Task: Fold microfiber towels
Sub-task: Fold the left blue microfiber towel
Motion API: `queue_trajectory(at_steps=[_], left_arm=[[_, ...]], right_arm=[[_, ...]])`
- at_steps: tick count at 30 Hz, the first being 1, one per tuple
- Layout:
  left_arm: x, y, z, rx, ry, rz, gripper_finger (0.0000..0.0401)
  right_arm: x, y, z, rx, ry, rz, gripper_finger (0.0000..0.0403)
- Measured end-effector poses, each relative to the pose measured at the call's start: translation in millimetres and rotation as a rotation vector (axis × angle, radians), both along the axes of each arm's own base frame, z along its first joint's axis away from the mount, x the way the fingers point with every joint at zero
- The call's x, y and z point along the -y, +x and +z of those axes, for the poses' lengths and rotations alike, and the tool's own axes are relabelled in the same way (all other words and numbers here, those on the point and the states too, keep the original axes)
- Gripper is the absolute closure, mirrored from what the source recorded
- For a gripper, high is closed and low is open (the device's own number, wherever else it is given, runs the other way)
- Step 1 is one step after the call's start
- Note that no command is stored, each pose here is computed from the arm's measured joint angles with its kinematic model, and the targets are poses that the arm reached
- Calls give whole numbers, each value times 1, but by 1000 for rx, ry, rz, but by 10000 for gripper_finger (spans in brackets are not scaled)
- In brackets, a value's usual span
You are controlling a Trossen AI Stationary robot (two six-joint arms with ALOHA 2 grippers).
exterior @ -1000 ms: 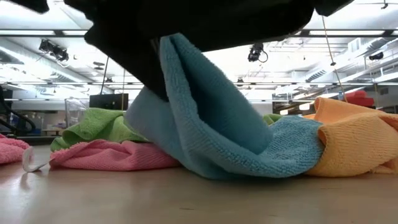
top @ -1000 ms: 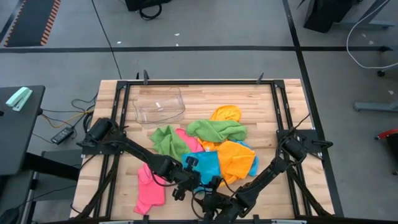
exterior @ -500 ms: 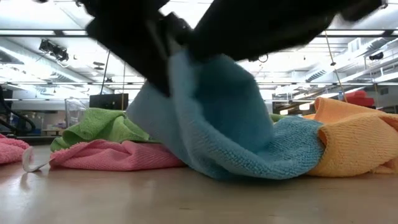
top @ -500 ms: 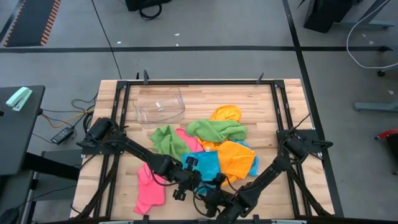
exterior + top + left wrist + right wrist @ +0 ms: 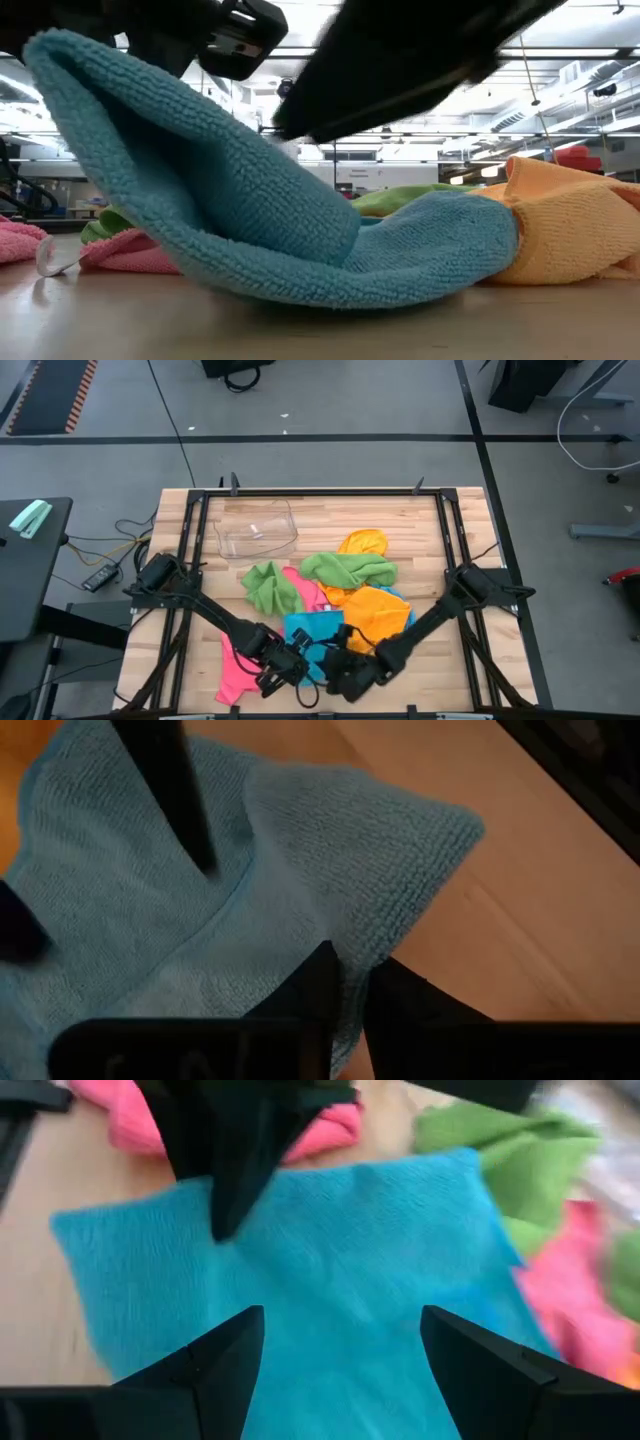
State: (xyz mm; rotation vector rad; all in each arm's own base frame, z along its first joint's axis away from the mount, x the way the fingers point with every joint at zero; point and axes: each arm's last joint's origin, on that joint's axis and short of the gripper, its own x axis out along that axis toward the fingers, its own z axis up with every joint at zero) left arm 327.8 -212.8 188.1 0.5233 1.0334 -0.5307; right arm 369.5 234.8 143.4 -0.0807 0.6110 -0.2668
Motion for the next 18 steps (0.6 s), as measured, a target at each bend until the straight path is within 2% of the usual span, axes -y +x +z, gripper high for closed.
queue_trajectory(at_steps=[5,10,18], left_arm=[[-1,0,0,-5,5,2,365],[-1,1,-1,1,14,-19,380],[-4,2,-4,8,19,-9,359]], right_arm=[[29,10,-14,-23,30,12,125],[44,5,-40,-79,60,44,125],[53,-11,-58,-81,49,88,126]])
